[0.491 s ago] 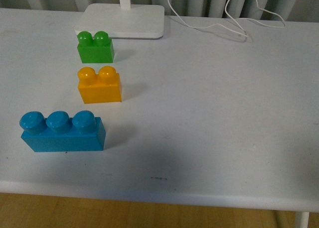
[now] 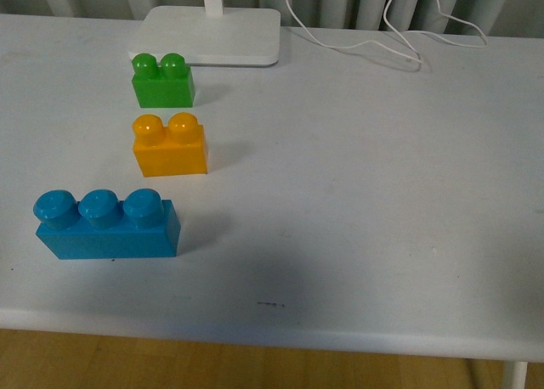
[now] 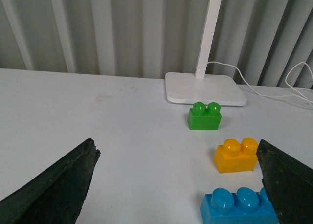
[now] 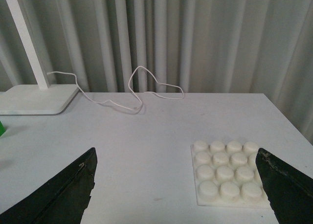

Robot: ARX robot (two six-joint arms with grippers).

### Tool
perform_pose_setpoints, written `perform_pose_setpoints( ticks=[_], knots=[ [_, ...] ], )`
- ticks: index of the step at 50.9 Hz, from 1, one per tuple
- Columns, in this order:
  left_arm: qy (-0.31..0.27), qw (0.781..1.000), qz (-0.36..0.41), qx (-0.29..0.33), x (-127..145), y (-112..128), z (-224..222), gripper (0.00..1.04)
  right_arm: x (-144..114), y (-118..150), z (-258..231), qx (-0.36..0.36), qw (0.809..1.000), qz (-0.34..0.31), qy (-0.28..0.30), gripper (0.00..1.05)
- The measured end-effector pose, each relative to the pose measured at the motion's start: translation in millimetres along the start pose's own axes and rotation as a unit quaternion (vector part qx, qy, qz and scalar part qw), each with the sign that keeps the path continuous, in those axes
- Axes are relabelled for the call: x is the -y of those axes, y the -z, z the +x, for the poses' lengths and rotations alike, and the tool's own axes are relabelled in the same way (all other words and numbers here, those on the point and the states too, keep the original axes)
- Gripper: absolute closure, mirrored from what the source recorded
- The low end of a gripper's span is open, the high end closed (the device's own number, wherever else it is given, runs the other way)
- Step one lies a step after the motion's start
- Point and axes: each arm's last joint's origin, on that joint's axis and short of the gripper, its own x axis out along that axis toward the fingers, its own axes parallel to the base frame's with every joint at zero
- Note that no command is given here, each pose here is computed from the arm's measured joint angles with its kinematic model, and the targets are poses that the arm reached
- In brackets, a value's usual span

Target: Insert yellow block into base center

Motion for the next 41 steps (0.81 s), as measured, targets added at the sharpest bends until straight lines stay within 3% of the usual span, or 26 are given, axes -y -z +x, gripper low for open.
perform_pose_setpoints(
  ticks=[16,20,29,35,41],
  knots=[
    [0.000,1.000,0.000,0.000,0.0,0.0,0.0,0.06,-0.2,0.8,0.3,-0.010,1.000,0.003,0.004,0.09],
    [0.000,1.000,0.000,0.000,0.0,0.0,0.0,0.06,1.6,-4.6,10.2,-0.132,0.991,0.007,0.025,0.09],
    [0.000,1.000,0.000,0.000,0.0,0.0,0.0,0.06,14.0,-42.3,81.9,-0.269,0.962,-0.034,0.030,0.09],
    [0.000,1.000,0.000,0.000,0.0,0.0,0.0,0.06,26.5,-39.7,138.9,-0.366,0.928,-0.060,0.029,0.09],
    [0.000,1.000,0.000,0.000,0.0,0.0,0.0,0.06,35.6,-32.8,174.6,-0.407,0.909,-0.084,0.033,0.09]
  ],
)
